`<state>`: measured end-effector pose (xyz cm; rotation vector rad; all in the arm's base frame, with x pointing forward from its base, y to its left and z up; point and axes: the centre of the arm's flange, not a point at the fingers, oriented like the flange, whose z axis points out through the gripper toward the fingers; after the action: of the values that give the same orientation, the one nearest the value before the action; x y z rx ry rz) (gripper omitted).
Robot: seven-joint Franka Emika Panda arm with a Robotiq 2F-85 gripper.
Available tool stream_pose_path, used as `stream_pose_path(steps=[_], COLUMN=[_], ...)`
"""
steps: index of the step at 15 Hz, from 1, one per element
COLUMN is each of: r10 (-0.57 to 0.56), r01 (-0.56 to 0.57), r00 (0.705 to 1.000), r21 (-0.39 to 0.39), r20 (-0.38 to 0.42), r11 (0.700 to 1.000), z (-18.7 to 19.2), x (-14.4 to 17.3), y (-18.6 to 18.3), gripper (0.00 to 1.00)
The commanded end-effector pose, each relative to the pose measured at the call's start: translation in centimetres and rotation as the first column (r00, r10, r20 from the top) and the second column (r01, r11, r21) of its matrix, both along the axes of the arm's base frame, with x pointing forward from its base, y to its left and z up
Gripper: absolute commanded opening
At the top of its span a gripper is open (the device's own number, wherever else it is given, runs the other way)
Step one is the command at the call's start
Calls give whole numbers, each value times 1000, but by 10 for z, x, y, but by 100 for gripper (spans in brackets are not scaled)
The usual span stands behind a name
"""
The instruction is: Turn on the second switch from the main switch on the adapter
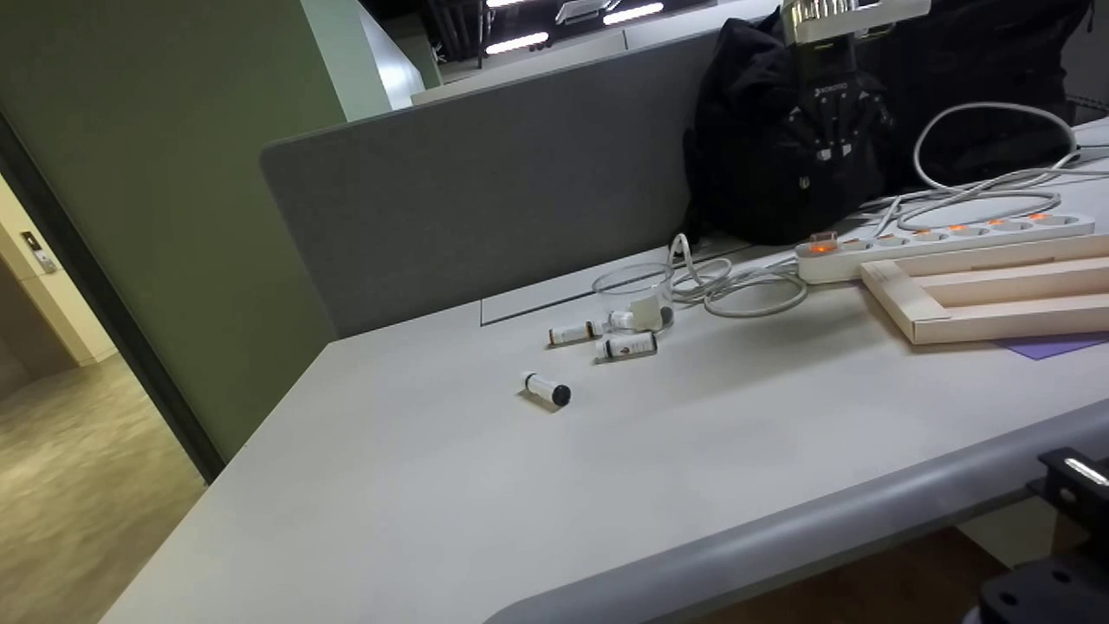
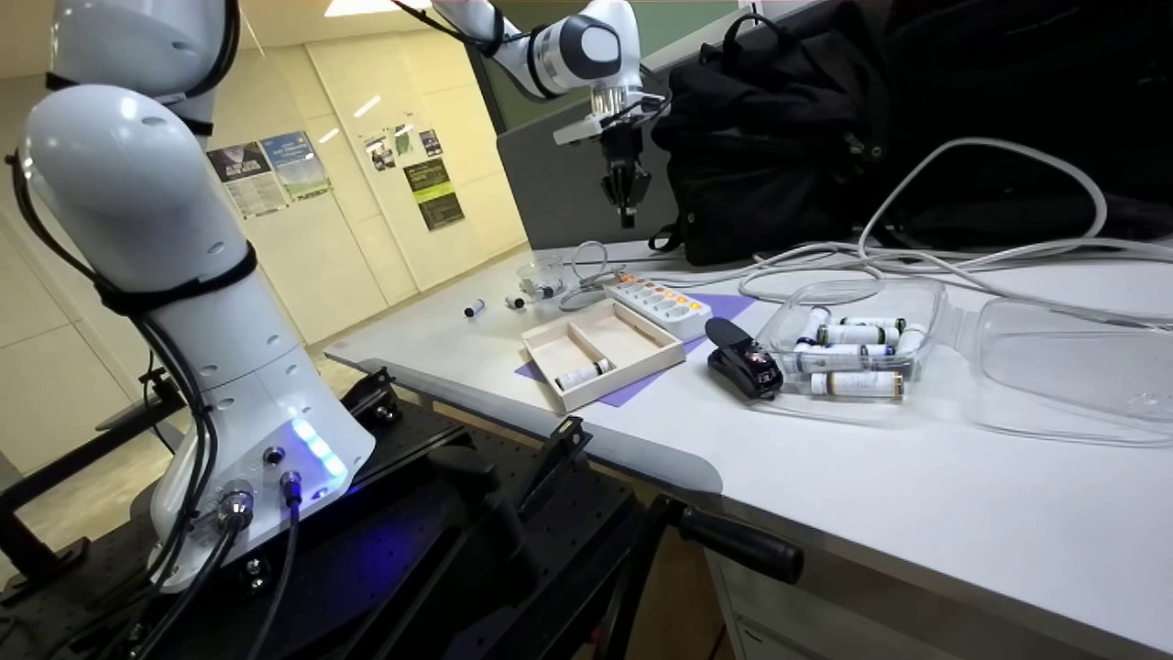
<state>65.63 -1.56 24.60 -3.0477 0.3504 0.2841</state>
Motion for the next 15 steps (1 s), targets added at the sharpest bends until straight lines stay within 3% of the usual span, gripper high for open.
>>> stream_pose_path(steps=[1,12,15], r10=[0,0,-12], r01=[0,0,13], r00=[1000,1000,1000], r21=[0,0,-40], r20=[0,0,19], r11=[1000,1000,999], z=[0,0,-5], x=[0,0,-6], y=[0,0,-2], gripper=[1,1,0])
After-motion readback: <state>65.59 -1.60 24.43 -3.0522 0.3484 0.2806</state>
